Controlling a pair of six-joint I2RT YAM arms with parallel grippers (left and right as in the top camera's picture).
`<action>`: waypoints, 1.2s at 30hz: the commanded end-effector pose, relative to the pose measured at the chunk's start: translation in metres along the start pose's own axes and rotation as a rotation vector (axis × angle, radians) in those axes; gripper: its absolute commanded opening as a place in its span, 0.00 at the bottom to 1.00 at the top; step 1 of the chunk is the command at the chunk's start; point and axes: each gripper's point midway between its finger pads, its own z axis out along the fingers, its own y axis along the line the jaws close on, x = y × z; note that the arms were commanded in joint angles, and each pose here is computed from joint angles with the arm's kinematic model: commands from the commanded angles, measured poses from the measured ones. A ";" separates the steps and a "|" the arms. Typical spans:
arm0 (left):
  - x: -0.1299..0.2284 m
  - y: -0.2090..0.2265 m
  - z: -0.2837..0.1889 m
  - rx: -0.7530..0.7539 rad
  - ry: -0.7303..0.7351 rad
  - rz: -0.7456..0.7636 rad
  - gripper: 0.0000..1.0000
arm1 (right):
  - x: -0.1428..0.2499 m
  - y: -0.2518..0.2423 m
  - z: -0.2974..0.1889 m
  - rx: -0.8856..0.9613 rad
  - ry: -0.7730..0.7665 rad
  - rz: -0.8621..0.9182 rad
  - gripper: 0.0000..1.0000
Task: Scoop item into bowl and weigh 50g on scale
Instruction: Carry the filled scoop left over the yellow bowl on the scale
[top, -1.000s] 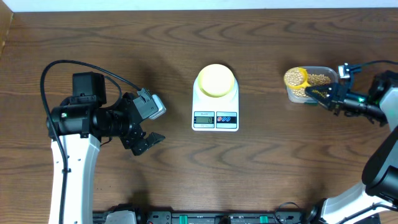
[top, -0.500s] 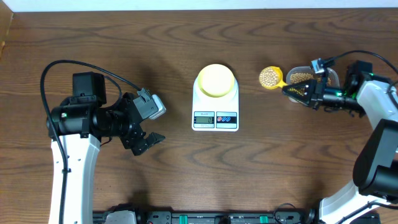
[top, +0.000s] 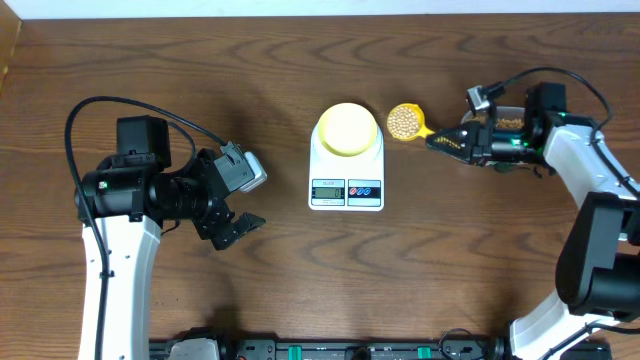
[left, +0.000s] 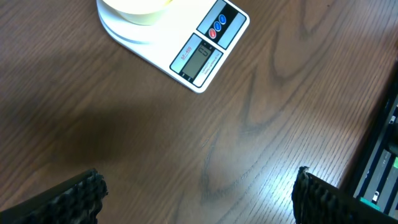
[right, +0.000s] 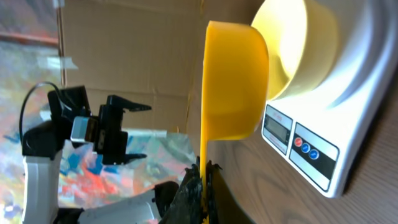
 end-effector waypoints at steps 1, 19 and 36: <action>0.002 -0.002 0.001 0.005 0.008 0.014 0.98 | 0.001 0.007 0.012 -0.049 0.029 0.051 0.01; 0.002 -0.002 0.001 0.005 0.008 0.014 0.98 | -0.001 -0.024 0.074 0.219 0.089 -0.097 0.01; 0.002 -0.002 0.001 0.005 0.008 0.014 0.98 | -0.002 -0.029 0.103 0.302 0.120 -0.374 0.01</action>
